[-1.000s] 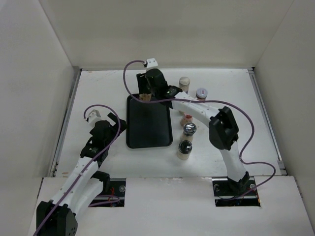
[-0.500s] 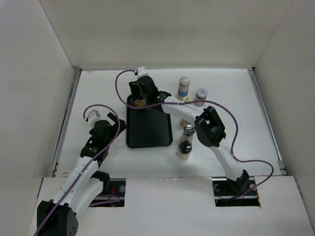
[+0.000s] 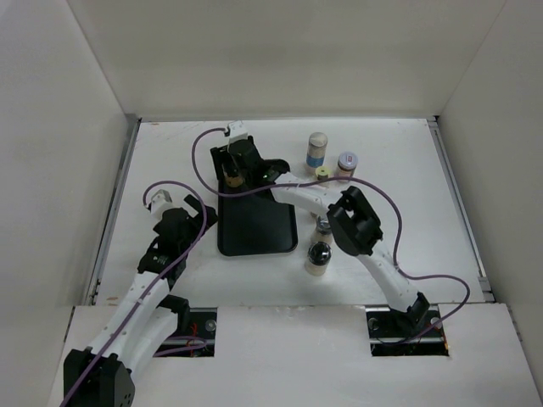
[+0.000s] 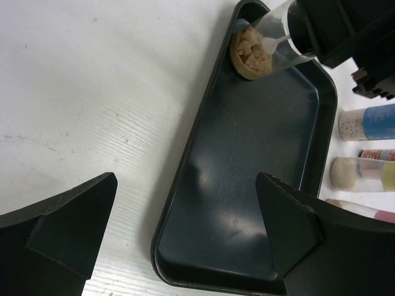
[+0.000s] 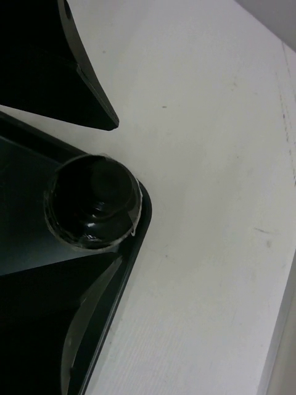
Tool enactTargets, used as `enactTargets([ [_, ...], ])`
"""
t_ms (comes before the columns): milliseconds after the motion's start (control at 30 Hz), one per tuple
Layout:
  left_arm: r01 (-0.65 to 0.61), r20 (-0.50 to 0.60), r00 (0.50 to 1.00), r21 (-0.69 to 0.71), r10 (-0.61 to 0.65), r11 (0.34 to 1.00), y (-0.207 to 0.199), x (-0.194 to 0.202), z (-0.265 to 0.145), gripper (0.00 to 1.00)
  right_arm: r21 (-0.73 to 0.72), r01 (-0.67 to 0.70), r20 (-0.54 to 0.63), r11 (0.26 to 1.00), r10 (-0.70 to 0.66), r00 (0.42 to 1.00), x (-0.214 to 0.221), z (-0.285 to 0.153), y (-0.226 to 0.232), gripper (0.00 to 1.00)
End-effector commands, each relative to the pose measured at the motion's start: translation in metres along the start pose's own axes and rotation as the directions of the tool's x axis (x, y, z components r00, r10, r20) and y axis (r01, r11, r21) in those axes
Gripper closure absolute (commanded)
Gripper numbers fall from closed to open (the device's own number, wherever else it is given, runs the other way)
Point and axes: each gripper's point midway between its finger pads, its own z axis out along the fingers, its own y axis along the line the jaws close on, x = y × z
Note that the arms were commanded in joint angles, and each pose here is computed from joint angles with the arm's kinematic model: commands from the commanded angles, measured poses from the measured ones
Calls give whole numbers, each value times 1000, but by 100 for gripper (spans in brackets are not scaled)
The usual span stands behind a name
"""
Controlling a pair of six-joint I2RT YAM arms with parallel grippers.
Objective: Organize the condiment bottles
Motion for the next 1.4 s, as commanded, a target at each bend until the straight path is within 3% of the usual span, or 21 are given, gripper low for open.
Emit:
enactTargets([
  [0,6,35,999,26,-7,1000,-5,-8,-2,0,-98,-89,179,991,106,978,-96,-45,20,11],
  [100,4,42,999,38,-6,999,-11,-13,-3,0,-141,-114,250,983,147,957,-139,-90,16,11],
  [167,2,45,999,49,-4,999,-17,-16,-4,0,-133,-123,291,983,158,944,-159,-123,0,16],
  [333,-4,49,999,72,0,997,-28,-20,-6,0,-8,-166,287,986,161,944,-150,-181,-78,56],
  [400,-8,47,999,75,4,997,-32,-20,-5,0,85,-181,252,980,155,955,-127,-195,-119,62],
  [500,-22,42,999,85,19,996,-39,-20,-5,0,226,-196,203,954,150,968,-93,-209,-181,59],
  [667,-38,28,999,103,35,994,-51,-19,-4,0,460,-204,166,864,142,976,-63,-228,-285,41],
  [733,-58,33,998,103,55,993,-53,-20,-3,0,490,-207,136,847,161,978,-50,-223,-309,27],
  [867,-72,52,996,89,68,993,-52,-27,-2,0,477,-203,46,855,206,978,-23,-194,-325,16],
  [1200,-78,26,997,52,77,996,-44,-19,9,0,489,-234,-7,840,272,962,10,-149,-345,14],
  [1300,-78,21,997,44,77,996,-42,-17,12,0,495,-230,-21,838,276,961,17,-143,-347,17],
  [1367,-74,21,997,42,73,996,-42,-17,13,0,503,-228,-22,834,276,961,20,-143,-350,25],
])
